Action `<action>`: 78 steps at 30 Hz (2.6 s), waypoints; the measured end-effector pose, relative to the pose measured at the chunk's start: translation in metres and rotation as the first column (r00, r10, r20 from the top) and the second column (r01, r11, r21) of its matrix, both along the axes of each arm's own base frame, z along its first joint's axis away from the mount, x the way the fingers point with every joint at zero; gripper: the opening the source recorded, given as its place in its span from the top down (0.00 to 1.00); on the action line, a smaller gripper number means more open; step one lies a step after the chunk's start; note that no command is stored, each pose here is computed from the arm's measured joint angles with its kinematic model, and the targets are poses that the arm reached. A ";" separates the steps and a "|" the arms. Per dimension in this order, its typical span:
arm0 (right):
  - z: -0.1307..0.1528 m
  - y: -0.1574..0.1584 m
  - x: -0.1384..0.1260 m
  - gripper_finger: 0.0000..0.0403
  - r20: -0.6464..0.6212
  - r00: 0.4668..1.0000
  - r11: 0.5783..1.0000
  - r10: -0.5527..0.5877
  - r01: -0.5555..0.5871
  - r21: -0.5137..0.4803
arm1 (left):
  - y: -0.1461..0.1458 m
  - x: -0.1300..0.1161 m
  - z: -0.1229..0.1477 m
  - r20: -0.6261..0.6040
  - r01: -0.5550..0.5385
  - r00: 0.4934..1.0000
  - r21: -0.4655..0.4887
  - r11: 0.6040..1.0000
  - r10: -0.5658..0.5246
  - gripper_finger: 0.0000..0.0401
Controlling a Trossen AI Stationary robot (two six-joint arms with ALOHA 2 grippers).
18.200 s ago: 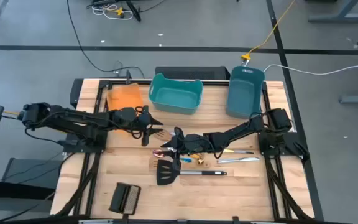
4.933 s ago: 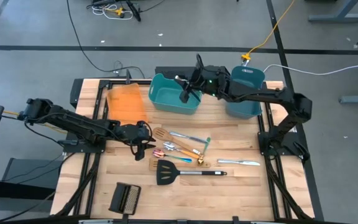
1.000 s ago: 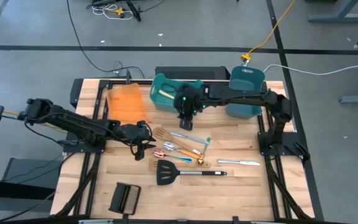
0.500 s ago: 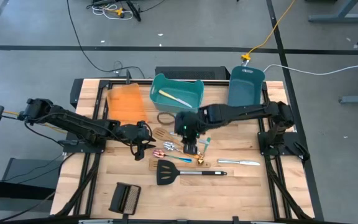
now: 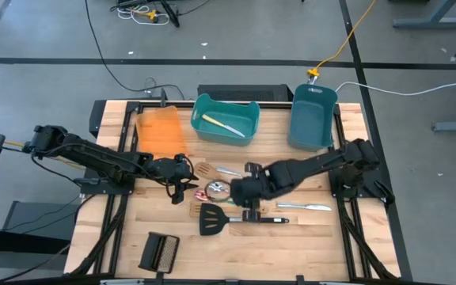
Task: Pick & Place Kitchen Items
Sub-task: Put the black spatula into the blue bin
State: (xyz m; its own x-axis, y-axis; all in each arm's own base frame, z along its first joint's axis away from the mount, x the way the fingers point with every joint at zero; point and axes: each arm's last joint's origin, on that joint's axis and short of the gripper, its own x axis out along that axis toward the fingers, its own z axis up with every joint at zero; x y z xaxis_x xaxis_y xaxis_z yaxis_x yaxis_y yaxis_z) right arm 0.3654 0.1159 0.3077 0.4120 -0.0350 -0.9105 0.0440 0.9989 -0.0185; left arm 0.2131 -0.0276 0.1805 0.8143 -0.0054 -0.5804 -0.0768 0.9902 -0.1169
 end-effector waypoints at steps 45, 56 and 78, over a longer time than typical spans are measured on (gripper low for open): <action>-0.153 0.053 -0.058 0.68 -0.149 0.989 0.996 0.019 -0.006 0.087 | 0.000 0.000 0.000 0.001 -0.021 1.000 -0.028 0.999 0.021 0.67; -0.154 0.051 -0.058 0.68 -0.152 0.988 0.996 0.023 -0.010 0.087 | 0.000 0.000 0.000 0.001 -0.021 1.000 -0.029 0.999 0.021 0.67; -0.145 0.045 -0.052 0.68 -0.157 0.987 0.999 0.020 -0.015 0.031 | 0.000 0.000 0.000 0.001 -0.021 1.000 -0.029 0.999 0.022 0.67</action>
State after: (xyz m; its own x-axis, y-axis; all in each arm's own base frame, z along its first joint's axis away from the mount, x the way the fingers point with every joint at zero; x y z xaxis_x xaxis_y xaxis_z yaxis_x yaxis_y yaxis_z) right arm 0.3133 0.1610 0.1629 0.2636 -0.0007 -0.9646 0.0257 0.9996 0.0063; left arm 0.2132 -0.0275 0.1806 0.8153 -0.0047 -0.5790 -0.0978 0.9845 -0.1457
